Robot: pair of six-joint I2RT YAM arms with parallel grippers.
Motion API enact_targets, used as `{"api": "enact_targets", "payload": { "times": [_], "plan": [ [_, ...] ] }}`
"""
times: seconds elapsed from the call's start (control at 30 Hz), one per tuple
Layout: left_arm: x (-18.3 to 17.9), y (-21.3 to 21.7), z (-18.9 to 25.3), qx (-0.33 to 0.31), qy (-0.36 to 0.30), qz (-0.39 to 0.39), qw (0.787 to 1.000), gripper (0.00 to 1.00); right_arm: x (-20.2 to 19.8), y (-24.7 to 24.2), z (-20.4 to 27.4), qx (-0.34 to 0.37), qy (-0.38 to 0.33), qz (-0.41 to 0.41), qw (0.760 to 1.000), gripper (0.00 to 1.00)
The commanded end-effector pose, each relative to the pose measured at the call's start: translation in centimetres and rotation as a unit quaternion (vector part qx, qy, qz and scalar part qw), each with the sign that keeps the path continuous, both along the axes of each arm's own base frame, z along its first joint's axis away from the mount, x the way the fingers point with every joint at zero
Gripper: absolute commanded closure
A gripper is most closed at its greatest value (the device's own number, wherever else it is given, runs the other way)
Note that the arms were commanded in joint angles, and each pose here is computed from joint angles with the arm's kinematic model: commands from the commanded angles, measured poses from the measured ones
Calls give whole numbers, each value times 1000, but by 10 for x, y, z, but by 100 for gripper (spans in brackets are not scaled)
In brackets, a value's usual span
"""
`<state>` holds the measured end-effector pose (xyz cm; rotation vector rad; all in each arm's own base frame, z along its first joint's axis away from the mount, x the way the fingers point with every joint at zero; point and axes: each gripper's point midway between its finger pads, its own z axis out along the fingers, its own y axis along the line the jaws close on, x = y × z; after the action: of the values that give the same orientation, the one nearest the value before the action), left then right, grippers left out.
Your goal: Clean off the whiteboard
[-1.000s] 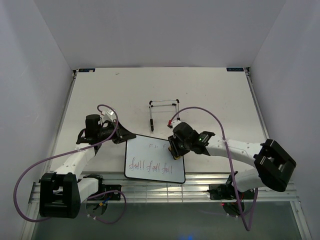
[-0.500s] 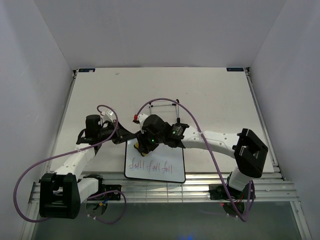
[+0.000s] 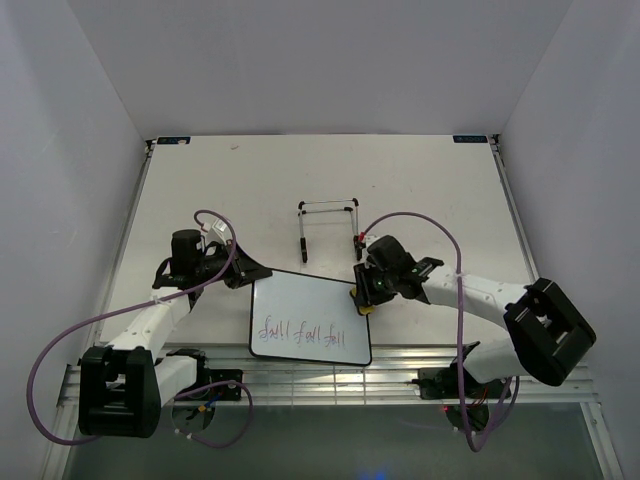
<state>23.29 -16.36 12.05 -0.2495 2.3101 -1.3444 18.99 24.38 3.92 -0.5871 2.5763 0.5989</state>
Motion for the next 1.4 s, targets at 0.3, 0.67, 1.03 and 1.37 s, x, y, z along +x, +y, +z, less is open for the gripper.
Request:
{"api": "enact_targets", "payload": {
  "times": [0.3, 0.67, 1.03, 1.37],
  "plan": [
    [8, 3, 5, 20, -55, 1, 998, 100, -37, 70, 54, 131, -8, 97, 987, 68],
    [8, 3, 3, 23, -51, 5, 998, 100, -71, 169, 106, 174, -63, 173, 967, 69],
    [7, 4, 3, 26, -49, 9, 998, 100, -41, 33, 7, 5, -34, 34, 999, 68],
    [2, 7, -4, 28, -37, 21, 999, 100, -51, 52, 24, 79, -30, 63, 994, 68]
  ]
}}
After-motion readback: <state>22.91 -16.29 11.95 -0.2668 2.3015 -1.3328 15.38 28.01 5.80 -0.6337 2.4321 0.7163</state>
